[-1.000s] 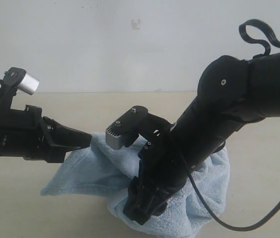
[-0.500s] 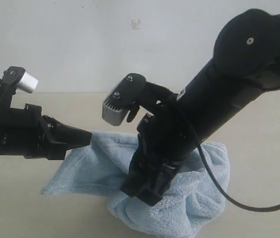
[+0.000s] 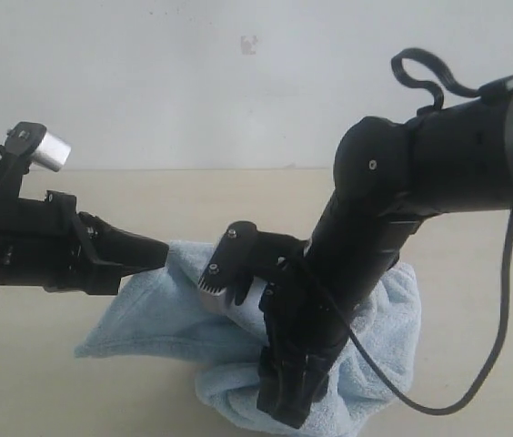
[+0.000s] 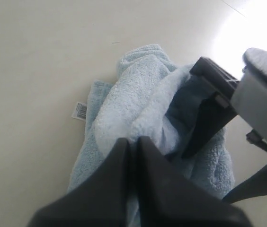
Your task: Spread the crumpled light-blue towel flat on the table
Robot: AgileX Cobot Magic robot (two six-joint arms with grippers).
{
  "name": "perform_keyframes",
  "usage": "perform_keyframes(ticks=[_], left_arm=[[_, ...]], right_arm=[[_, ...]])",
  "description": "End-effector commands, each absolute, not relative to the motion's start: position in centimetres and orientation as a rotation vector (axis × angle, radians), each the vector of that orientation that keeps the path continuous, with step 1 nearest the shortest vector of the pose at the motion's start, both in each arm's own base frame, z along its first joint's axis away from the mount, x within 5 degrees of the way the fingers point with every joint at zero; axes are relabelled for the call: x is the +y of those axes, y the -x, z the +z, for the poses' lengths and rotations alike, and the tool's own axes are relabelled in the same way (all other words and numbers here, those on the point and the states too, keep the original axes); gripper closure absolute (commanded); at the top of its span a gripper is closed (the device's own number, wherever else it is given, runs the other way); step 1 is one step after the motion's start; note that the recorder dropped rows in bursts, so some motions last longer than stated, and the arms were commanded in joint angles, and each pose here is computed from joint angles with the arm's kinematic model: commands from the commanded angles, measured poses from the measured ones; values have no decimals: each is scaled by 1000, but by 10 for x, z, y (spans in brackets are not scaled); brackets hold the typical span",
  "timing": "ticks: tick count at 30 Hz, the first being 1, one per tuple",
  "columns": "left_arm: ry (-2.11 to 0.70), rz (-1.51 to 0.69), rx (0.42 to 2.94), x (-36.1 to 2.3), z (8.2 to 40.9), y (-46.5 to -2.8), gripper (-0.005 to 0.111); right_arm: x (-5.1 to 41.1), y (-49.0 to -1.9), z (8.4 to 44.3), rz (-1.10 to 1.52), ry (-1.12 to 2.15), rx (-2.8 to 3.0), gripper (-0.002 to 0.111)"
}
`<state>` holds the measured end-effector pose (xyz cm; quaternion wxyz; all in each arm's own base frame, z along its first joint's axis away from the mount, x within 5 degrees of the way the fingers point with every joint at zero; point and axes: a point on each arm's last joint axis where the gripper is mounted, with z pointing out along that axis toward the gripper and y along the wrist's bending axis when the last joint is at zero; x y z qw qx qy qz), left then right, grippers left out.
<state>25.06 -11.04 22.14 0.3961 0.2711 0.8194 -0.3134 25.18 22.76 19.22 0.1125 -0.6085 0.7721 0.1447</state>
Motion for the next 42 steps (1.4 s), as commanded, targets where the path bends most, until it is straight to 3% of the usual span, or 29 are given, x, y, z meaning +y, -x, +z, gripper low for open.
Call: perform_keyframes(ticks=[1,6,8,13,15,17,20,24,26,38,40,42], left_arm=[[-713,-795,2081,-111,219,-249,103],[-714,-797,2080,-111,219,-249,103],[-714,-797,2080,-111,219,-249,103],[-714,-797,2080,-111,219,-249,103],[-715,-800,2079,-111,219,-249,103],[-716,-802,2078,-111,219,-249,103],[-716,-802,2078,-111,219,-249,103],[-716,-802,2078,-111,219,-249,103],[-716,-802,2078,-111,219,-249,103],[-716,-802,2078,-111,219,-249,103],[-716,-802,2078,-111,219,-249,103],[-718,-800,2077,-111,219,-249,103]], right_arm=[[227,-249,188,447,1774,2348,53],[227,-249,190,458,1664,2433,55],[226,-249,191,447,1663,2435,64],[224,-250,191,406,1694,2424,101],[224,-250,191,406,1694,2424,107],[224,-250,191,406,1694,2424,105],[224,-250,191,409,1692,2425,90],[227,-251,192,448,1653,2415,50],[231,-252,193,483,1635,2368,43],[239,-261,161,484,1730,2313,47],[239,-261,160,481,1732,2312,55],[239,-261,162,474,1732,2304,75]])
